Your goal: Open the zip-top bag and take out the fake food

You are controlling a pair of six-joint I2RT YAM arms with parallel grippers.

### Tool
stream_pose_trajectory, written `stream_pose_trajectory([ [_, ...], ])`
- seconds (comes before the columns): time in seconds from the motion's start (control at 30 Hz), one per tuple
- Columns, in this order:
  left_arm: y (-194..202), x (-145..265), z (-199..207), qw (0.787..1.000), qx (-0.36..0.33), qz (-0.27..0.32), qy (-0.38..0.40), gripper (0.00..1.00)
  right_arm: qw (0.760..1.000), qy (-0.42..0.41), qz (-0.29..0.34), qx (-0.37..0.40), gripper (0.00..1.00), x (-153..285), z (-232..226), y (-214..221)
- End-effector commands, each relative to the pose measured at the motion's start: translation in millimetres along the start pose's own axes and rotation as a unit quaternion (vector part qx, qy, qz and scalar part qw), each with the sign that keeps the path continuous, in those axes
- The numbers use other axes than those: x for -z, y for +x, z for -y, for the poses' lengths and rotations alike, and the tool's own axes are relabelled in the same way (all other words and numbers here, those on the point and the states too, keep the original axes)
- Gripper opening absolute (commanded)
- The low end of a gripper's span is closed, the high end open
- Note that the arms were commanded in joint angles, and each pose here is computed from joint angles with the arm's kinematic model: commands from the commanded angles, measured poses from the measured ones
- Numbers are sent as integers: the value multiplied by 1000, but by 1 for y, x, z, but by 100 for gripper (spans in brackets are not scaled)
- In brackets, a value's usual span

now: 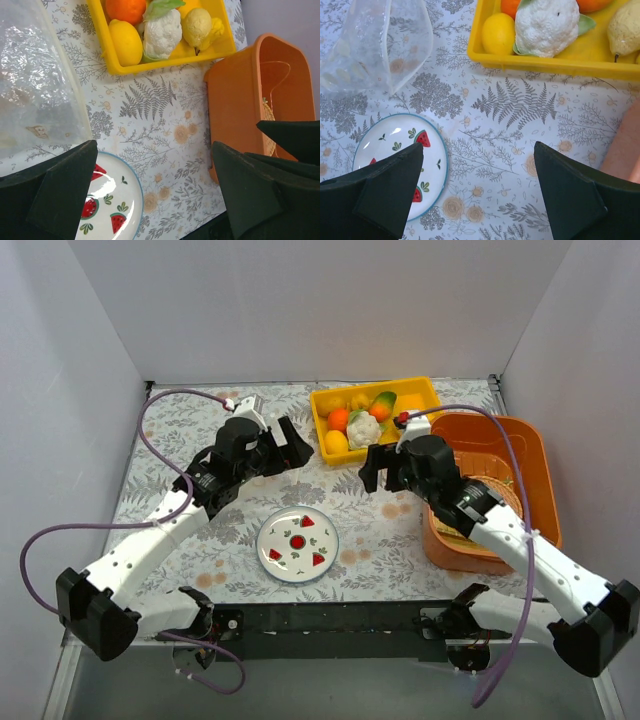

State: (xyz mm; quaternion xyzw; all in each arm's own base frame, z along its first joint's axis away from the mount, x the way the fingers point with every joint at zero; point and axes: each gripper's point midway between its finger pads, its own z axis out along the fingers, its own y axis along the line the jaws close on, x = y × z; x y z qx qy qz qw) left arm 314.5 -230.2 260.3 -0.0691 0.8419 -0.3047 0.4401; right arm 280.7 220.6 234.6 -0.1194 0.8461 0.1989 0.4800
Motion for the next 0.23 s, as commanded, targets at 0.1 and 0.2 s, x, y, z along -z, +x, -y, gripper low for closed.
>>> stream_pose_trajectory([
  [0.1,-8,28,-12,999,-30,35,-17,98,996,-1,83,-19,98,30,7,-23],
  [0.2,-11,28,-13,998,-26,46,-19,98,995,-4,98,-21,98,35,6,-29],
])
